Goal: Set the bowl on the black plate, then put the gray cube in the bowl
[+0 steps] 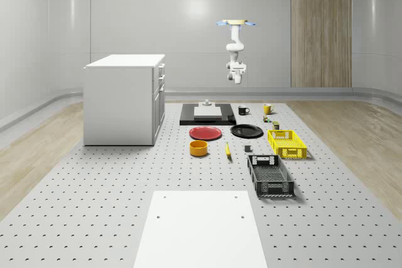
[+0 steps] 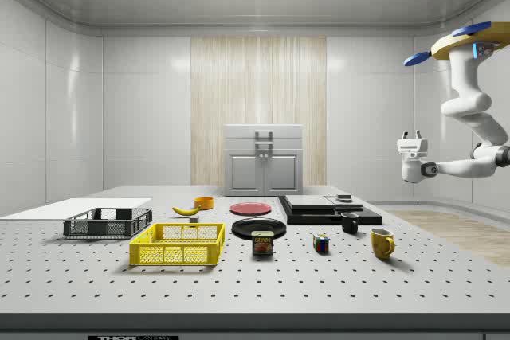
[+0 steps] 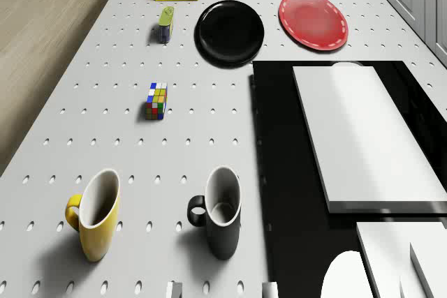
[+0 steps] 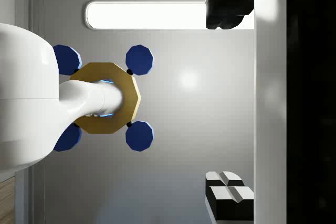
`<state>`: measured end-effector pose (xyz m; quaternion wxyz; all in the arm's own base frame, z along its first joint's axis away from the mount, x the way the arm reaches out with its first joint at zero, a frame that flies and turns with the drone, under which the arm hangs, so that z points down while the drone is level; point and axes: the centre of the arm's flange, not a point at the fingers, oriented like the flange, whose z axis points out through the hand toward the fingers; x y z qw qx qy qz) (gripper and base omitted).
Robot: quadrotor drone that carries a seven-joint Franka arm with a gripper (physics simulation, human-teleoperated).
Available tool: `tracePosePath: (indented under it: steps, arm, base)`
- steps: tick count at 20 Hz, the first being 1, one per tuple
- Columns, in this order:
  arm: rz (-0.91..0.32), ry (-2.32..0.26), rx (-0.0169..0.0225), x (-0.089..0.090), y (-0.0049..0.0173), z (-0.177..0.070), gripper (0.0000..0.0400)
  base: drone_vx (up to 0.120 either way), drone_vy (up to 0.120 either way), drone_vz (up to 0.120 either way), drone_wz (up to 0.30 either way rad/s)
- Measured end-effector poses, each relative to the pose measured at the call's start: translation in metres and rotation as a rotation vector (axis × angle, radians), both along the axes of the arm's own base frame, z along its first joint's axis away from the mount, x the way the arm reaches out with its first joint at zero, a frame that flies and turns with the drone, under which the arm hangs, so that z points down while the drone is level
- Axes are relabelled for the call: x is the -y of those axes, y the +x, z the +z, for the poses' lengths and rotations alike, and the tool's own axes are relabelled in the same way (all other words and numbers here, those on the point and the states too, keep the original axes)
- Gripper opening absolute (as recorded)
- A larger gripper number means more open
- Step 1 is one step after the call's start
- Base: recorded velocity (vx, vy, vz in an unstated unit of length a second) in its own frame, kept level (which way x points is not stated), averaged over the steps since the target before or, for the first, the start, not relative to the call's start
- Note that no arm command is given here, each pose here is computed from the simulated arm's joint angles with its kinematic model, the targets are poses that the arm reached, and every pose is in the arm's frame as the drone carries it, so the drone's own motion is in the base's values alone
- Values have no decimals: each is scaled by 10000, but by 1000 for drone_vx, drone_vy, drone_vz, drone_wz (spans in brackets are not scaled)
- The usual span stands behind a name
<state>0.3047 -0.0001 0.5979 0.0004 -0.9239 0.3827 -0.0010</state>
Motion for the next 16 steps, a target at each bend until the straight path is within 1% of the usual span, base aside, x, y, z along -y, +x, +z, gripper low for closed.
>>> tracePosePath:
  steps: [1,2,3,5,7,11,16]
  arm:
    - [0,0,8,0,-15,77,400]
    - [0,0,16,1,-26,153,400]
    - [0,0,24,1,-32,226,400]
    - [0,0,40,1,-37,365,400]
    - [0,0,55,1,-33,496,400]
    - [0,0,86,0,-18,708,400]
    - [0,0,125,0,-7,854,400]
  base:
    - [0,0,0,0]
    - [0,0,0,0]
    - [0,0,0,0]
    - [0,0,0,0]
    - [0,0,0,0]
    - [0,0,0,0]
    - [0,0,0,0]
